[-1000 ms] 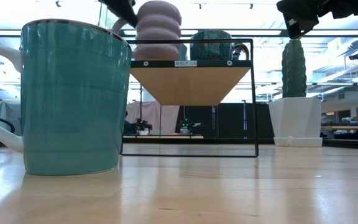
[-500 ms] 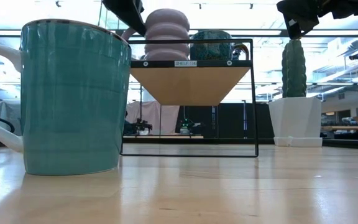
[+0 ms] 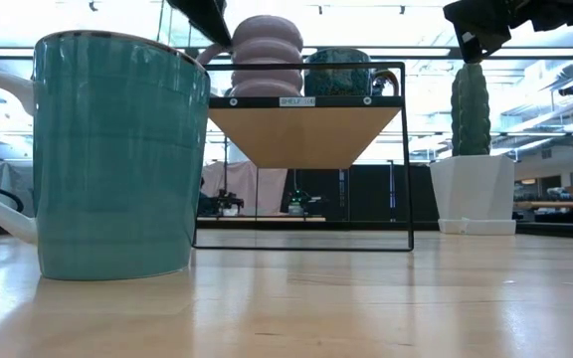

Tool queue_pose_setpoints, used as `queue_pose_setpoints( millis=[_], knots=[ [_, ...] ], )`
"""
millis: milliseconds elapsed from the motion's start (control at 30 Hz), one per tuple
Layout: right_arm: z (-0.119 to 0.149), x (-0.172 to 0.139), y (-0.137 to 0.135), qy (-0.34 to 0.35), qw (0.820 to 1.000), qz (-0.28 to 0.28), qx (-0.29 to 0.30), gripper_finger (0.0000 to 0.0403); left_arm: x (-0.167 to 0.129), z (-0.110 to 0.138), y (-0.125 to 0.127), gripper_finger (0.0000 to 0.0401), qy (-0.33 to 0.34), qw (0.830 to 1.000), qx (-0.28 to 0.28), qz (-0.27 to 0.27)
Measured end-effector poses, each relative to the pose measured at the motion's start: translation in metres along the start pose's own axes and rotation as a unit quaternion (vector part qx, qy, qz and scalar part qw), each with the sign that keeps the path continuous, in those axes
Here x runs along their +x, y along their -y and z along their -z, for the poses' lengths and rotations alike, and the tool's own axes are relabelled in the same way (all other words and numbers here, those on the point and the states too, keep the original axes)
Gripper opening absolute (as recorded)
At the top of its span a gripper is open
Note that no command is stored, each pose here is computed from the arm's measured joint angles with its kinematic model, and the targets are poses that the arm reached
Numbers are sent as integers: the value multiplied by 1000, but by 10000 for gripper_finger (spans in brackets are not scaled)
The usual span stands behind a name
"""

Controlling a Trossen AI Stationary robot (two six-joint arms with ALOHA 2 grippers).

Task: Place coffee mugs
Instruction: Put the purple mug on the shelf, then put the light green mug on the shelf

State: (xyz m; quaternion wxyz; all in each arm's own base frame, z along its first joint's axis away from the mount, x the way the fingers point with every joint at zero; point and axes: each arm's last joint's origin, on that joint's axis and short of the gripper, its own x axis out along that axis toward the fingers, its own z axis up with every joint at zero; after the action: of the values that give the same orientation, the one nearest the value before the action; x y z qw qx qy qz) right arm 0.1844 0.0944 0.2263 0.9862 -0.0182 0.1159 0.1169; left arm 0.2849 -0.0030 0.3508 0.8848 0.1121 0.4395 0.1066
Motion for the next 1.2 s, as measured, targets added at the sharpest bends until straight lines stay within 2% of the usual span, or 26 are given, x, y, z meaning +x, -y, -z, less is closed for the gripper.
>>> queue_pose_setpoints(
  millis=[267, 367, 500, 900, 1033, 1200],
  knots=[
    [0, 0, 0, -2, 1000, 0, 1, 196, -32, -20, -2, 239, 51, 999, -13, 8],
    [1, 0, 0, -4, 1000, 0, 1, 196, -36, -19, 8, 239, 51, 997, -26, 44],
    [1, 0, 0, -6, 1000, 0, 8, 196, -41, -12, 29, 239, 17, 994, -50, 98],
    [1, 0, 0, -5, 1000, 0, 10, 196, -50, 27, 126, 204, -50, 969, -139, 196],
    [0, 0, 0, -1, 1000, 1, 11, 196, -50, 48, 150, 194, -86, 963, -161, 198],
    [-3, 0, 0, 15, 1000, 0, 6, 196, -30, 87, 177, 184, -136, 951, -201, 192]
  ],
)
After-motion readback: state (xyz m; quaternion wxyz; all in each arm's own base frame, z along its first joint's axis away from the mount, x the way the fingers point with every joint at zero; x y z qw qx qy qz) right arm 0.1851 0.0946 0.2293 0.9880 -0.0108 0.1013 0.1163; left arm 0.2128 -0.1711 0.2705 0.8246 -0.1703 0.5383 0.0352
